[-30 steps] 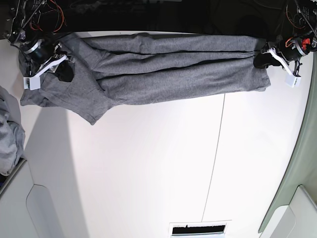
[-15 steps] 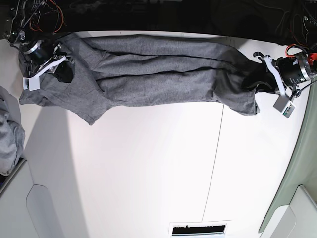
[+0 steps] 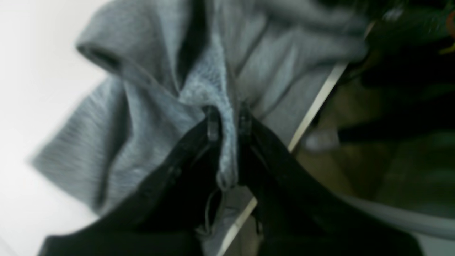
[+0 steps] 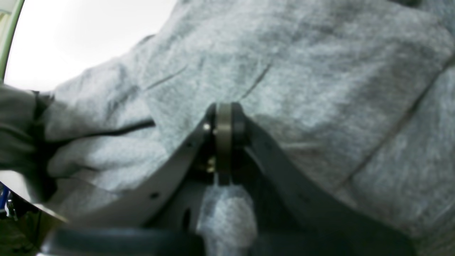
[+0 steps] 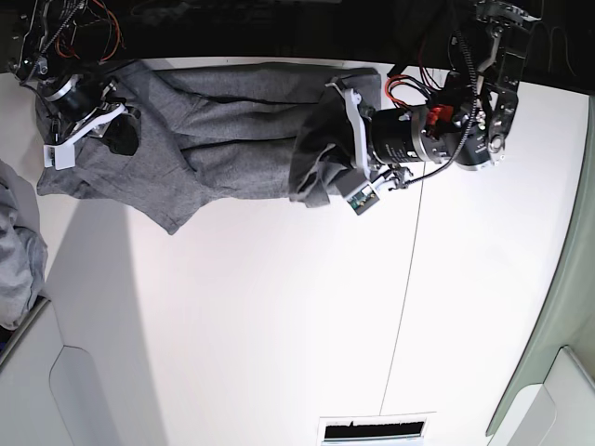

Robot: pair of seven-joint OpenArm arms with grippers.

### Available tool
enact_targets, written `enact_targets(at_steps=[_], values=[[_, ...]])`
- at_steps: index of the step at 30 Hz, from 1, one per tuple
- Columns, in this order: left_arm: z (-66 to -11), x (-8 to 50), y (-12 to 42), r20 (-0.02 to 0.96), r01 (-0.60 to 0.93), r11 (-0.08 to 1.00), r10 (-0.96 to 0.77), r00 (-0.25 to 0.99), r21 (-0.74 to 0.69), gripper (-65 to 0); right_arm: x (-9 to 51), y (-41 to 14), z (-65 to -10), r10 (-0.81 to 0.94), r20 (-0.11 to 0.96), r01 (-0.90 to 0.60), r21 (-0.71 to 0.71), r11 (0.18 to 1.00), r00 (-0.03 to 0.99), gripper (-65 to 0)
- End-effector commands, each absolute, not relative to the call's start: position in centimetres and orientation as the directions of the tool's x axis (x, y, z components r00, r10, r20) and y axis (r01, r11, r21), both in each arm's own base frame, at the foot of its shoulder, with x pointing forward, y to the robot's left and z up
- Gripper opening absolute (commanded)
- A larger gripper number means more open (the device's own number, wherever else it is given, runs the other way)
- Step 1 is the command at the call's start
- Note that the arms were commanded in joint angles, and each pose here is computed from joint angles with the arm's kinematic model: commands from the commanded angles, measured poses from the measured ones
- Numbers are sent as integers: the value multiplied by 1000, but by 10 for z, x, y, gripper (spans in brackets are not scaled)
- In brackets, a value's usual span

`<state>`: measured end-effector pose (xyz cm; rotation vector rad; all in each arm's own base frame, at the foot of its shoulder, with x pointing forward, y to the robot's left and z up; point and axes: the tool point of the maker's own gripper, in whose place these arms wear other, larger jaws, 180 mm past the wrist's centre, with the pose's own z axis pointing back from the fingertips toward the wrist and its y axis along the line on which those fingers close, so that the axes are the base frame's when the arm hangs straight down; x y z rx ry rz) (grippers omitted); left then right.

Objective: Layout the t-shirt on the table in an organized manner, then fold the t-shirt properly
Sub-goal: 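Carry the strip end with the left gripper over toward the right gripper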

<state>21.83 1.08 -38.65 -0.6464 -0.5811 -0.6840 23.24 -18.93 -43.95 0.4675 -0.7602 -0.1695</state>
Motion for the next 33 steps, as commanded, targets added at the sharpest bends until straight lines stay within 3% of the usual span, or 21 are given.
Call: enact_targets(at_steps=[1,3,5,7,8,10,18,20,23,25,29,33], values=[[-377,223,2,700,739,574,-362,616,-353,-650,242,-192,-428,-316,659,-40,465,884,682,-650],[-380,219,-10,701,753,541,-367,611,-374,-581,242,-192,-428,-317,659,-40,466,884,682,-650],[-374,219,-23,725,775,510,-360,588,-375,-423,243,-192,-427,-319,661,-40,467,883,679,-650],[-368,224,-32,745,780,501,-339,575,-375,-291,244,-191,-425,-337,661,-38,484,874,670,-524],[-367,227,-33,740,767,518,-327,587,-379,-276,245,-191,-422,-349,663,-39,495,868,663,-463],[-366,231,-34,740,760,528,-320,591,-379,-276,248,-190,-414,-356,672,-49,504,862,650,-402],[-356,230,-47,752,754,502,-270,601,-423,-276,268,-242,-339,-260,827,-73,339,938,498,-399],[-358,229,-46,748,754,503,-276,603,-422,-276,266,-269,-338,-212,834,-29,263,964,510,-373],[-359,233,-38,745,746,522,-278,607,-413,-276,259,-310,-345,-182,815,57,181,982,549,-262],[-359,239,-30,745,735,543,-269,610,-406,-276,256,-331,-349,-182,808,86,161,983,560,-220],[-357,250,-14,750,707,585,-236,618,-398,-276,246,-359,-369,-229,773,136,183,974,592,-216],[-356,258,-3,755,686,614,-213,621,-390,-276,238,-353,-398,-298,717,133,278,951,630,-216]])
